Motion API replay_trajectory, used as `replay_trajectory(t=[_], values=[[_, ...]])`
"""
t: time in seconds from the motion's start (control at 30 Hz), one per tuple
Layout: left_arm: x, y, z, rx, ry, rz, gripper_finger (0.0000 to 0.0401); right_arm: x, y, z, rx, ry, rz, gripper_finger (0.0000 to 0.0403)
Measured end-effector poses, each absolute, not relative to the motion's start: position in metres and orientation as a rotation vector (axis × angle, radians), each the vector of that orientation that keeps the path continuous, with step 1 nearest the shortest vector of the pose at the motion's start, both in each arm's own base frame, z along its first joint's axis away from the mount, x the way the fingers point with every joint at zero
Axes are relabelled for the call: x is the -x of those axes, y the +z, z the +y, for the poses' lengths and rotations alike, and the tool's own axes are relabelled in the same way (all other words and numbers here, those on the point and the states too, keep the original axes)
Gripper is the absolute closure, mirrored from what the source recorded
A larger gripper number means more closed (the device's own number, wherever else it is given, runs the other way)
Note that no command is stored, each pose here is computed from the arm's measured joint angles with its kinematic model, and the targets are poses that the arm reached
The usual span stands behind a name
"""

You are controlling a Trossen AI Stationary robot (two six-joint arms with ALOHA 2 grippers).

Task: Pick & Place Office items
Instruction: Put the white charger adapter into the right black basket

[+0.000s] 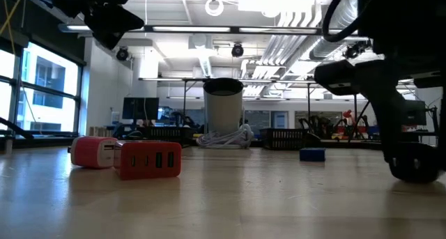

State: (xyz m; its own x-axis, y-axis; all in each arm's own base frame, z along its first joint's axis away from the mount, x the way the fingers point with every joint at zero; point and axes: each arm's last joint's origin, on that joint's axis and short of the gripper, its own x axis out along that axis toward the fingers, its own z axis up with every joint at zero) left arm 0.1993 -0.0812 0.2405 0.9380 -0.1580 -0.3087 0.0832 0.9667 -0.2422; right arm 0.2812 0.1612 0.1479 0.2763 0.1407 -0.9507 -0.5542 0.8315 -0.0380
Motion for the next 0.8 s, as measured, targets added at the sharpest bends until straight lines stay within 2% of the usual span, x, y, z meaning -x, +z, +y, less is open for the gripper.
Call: replay_trajectory(t=[0.4, 0.8], values=[[-0.199, 0.24, -0.081, 0.228, -0.124, 0.333, 0.0209, -0.294, 0.151, 0.153, 0.32, 0.413, 1.144, 0.0292], [-0.201, 0.242, -0.079, 0.236, -0.115, 0.315, 0.0209, -0.297, 0.169, 0.146, 0.445, 0.257, 1.023, 0.0292]])
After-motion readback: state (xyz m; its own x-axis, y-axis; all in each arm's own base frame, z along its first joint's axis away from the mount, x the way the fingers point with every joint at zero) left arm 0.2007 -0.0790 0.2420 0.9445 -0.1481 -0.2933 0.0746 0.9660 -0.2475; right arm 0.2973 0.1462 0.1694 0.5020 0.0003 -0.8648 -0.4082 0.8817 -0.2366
